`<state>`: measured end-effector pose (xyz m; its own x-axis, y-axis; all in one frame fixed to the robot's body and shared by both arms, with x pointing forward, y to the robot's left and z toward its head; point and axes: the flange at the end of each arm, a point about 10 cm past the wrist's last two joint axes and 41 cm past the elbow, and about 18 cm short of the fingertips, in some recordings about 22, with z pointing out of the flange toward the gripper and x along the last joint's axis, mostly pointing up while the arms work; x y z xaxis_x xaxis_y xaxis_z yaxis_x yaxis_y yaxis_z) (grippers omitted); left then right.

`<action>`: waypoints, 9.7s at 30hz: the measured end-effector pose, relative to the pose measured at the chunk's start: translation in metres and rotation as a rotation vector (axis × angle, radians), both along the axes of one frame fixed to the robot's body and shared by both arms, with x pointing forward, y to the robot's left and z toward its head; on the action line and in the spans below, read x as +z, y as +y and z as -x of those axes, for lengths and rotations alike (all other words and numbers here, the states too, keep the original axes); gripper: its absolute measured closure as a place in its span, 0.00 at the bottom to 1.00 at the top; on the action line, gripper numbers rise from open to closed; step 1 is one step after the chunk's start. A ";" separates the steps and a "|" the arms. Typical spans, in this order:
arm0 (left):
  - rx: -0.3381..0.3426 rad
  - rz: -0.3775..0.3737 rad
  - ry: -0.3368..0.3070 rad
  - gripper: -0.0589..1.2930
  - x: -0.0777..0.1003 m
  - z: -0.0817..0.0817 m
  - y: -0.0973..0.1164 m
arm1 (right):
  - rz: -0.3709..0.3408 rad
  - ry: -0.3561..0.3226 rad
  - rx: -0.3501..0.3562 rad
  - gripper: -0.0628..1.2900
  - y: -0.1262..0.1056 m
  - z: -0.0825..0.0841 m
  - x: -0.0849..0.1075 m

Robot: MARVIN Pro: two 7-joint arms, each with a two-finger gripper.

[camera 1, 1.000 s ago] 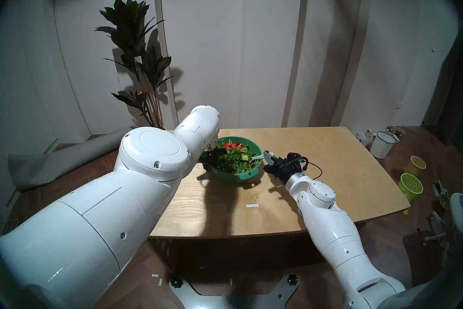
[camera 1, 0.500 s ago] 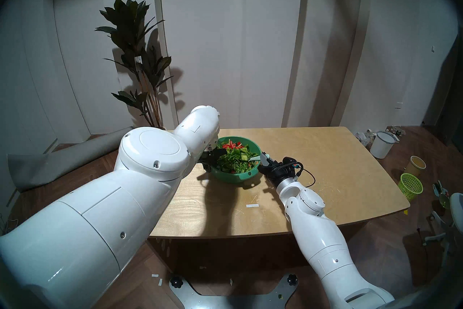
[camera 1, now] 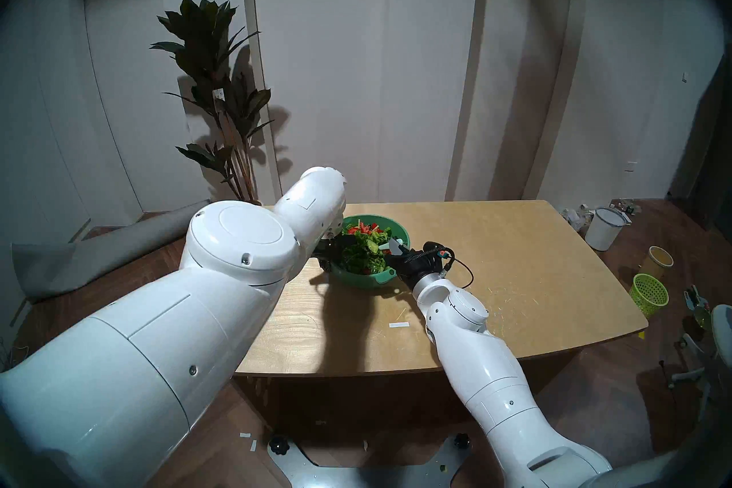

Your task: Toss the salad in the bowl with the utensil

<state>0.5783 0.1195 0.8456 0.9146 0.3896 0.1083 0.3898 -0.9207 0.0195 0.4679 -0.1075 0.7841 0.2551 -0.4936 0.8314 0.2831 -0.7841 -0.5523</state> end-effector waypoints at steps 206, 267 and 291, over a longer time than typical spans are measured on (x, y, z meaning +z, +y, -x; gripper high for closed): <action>0.040 0.030 0.014 0.90 0.000 -0.001 0.018 | 0.980 -0.761 0.358 0.98 0.046 -0.111 0.195; -0.007 -0.038 0.008 0.90 0.002 0.000 0.007 | 1.333 -0.574 0.834 0.98 -0.013 -0.113 0.152; -0.013 -0.047 0.007 0.90 0.002 0.000 0.006 | 1.371 -0.469 0.835 0.98 0.008 -0.135 0.117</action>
<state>0.5785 0.1251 0.8473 0.9204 0.3722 0.1200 0.3778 -0.9255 -0.0266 0.6028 -0.0990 0.9015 -0.3239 0.7483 0.5790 0.7747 -0.1415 0.6163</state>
